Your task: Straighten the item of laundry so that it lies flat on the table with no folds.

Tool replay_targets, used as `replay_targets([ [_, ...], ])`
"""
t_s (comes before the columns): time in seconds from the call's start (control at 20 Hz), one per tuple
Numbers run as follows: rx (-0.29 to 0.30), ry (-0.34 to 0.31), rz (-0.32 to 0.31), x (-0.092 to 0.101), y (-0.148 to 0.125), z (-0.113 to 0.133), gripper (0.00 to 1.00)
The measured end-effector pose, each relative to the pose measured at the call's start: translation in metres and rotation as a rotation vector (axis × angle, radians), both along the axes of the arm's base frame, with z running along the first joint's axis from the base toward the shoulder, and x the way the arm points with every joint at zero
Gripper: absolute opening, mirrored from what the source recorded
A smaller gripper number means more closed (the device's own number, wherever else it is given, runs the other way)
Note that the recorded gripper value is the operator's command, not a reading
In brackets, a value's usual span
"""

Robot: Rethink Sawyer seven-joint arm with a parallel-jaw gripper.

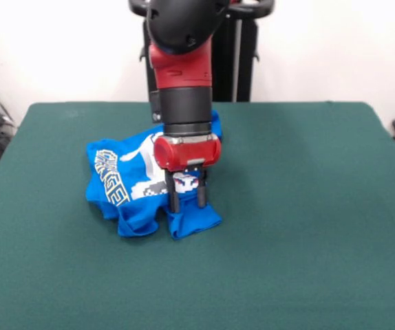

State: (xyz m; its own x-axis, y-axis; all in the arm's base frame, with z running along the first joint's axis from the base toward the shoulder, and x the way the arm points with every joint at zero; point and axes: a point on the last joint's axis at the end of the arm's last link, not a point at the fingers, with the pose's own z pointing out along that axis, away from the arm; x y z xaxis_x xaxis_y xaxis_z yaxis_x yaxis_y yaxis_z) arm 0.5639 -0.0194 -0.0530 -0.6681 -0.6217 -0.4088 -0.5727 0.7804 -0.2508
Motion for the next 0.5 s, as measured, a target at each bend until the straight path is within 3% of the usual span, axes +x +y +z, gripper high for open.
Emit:
replay_targets([
  [0.1, -0.008, 0.008, 0.022, 0.0006, 0.0005, 0.0006, 1.0],
  [0.45, -0.085, 0.087, 0.221, 0.0058, 0.007, 0.0052, 1.0],
  [0.5, -0.11, 0.118, 0.281, 0.0084, 0.0091, 0.0067, 1.0],
])
